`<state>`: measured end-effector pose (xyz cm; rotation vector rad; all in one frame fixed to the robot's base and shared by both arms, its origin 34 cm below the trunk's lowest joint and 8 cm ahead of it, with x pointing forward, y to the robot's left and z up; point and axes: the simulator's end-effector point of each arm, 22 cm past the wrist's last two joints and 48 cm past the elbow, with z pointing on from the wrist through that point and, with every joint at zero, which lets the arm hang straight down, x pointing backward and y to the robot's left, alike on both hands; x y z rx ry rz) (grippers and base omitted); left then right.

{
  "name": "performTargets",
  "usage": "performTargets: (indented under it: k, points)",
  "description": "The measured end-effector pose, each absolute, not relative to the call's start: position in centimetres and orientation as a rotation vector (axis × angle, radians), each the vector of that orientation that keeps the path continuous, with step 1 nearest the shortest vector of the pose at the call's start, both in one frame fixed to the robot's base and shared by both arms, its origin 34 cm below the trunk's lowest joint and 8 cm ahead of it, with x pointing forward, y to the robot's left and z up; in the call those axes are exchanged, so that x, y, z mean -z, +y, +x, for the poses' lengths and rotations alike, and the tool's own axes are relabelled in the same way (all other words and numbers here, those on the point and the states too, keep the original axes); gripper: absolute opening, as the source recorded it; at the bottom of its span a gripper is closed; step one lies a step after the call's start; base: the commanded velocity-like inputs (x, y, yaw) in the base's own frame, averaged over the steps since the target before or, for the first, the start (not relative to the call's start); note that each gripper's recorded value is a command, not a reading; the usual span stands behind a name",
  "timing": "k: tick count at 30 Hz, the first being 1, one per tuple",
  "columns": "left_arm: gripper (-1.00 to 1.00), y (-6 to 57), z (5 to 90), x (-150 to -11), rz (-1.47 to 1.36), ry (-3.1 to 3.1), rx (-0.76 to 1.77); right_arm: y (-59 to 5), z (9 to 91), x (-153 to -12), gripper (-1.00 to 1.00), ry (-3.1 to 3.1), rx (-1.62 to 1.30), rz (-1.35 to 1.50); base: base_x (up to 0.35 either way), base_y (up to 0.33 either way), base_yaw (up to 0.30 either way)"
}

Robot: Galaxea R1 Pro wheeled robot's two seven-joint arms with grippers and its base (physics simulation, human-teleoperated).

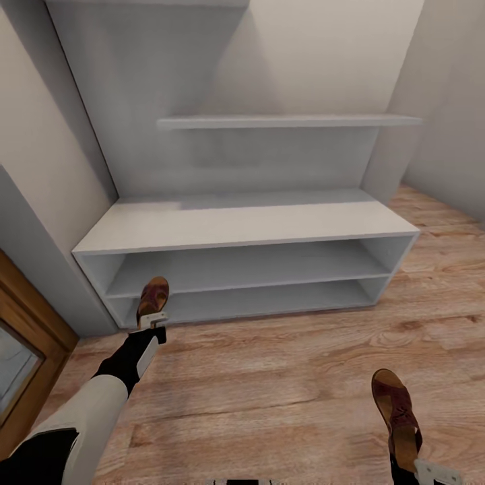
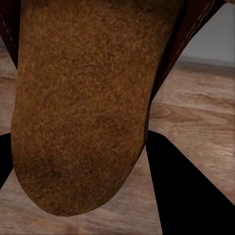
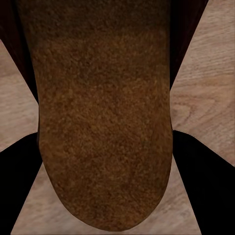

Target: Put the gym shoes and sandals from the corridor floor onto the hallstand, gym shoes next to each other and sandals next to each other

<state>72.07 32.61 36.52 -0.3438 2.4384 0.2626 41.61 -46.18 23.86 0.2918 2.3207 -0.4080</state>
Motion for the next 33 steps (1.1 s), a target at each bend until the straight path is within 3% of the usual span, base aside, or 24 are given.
performTargets:
  k: [33]
  points:
    - [-1.00,33.1,71.6,-32.1,-0.320,2.430,-0.294,-46.1,39.3,-19.9,-1.00,2.373,0.420,0.282,0.000,0.000,0.000]
